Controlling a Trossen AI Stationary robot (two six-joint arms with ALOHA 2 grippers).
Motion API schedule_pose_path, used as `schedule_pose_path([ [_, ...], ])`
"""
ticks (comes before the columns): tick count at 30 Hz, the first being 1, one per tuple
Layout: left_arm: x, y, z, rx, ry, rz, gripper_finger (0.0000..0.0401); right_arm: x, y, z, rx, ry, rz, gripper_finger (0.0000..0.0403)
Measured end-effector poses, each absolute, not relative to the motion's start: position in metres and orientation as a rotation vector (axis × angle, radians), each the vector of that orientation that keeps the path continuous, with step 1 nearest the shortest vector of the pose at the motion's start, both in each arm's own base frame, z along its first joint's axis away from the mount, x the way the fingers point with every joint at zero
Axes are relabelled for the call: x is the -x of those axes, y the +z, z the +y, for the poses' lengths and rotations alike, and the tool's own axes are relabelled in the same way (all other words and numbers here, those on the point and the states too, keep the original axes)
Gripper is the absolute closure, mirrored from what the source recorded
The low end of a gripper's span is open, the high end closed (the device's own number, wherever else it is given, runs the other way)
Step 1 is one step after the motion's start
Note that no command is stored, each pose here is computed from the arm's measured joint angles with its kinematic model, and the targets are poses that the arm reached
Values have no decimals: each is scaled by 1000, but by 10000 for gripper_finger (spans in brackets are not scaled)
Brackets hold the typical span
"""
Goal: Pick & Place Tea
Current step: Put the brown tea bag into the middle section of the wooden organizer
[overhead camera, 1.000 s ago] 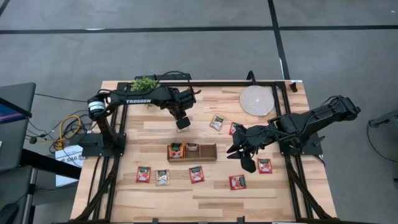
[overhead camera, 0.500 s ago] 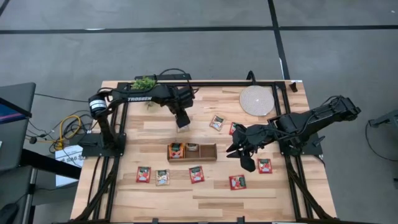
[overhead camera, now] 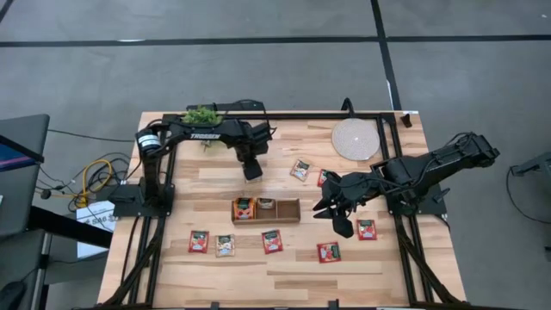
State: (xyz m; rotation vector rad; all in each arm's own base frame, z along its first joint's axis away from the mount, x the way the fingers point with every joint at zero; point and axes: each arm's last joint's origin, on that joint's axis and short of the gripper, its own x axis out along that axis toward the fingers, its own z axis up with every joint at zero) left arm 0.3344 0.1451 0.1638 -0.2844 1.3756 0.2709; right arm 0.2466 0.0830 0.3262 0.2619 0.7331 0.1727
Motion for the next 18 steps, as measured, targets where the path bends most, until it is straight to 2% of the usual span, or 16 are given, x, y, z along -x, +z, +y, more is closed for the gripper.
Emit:
schedule_pose_path([
  [12, -340, 143, 149, 262, 291, 1414, 284, -248, 328, 83, -266, 177, 714, 306],
  [18, -341, 143, 149, 269, 300, 1408, 308, -248, 328, 83, -266, 176, 713, 306],
])
